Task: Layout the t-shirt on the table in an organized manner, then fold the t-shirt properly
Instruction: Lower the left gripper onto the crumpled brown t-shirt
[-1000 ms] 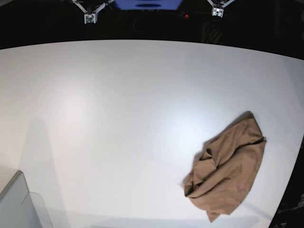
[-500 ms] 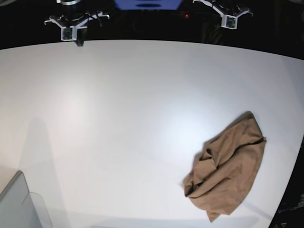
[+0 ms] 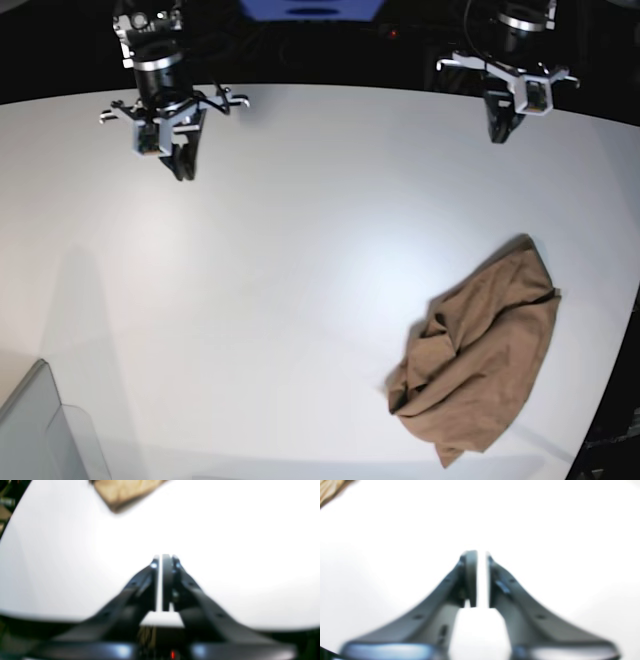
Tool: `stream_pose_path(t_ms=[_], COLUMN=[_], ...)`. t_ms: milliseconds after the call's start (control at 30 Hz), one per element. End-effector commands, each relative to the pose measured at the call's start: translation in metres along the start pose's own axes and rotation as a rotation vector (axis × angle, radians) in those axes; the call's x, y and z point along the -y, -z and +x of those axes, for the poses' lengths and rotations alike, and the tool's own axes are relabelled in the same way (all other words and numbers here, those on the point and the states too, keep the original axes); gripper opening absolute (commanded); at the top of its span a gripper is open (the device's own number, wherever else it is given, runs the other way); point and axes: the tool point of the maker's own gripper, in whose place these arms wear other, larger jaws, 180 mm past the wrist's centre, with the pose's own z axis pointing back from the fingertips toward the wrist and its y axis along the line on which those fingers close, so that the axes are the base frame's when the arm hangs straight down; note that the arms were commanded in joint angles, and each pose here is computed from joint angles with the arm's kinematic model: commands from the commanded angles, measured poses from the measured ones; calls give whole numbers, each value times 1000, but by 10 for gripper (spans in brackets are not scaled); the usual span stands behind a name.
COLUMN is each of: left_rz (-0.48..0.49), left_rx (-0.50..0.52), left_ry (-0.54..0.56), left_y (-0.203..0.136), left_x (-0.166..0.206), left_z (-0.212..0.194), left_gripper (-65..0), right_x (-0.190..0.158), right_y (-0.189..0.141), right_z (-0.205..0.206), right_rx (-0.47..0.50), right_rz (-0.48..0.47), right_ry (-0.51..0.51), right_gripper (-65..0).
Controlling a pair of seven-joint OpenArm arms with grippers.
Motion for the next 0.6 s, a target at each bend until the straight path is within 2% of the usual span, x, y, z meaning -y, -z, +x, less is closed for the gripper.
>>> stream_pose_path(t_ms=[0,167,267,367,567], left_rz=[2,0,17,73,218], left_rx=[31,106,164,201,118], left_ry=[5,12,18,16,-68], left_y=[-2,16,35,58,119], left_x=[-1,-2,-8,-28,-79], left_z=[8,30,46,59,70], left_gripper=[-524,-206,-58,0,0], right_x=[-9,-32,-36,-36,-34], right_y=[2,12,14,16,18], right_z=[16,17,18,20,21], right_rx=[46,12,8,14,17], right_rz=[24,88,99,98,95], right_ry=[5,9,9,9,3], right_gripper=[-490,-322,-282,-281,-281])
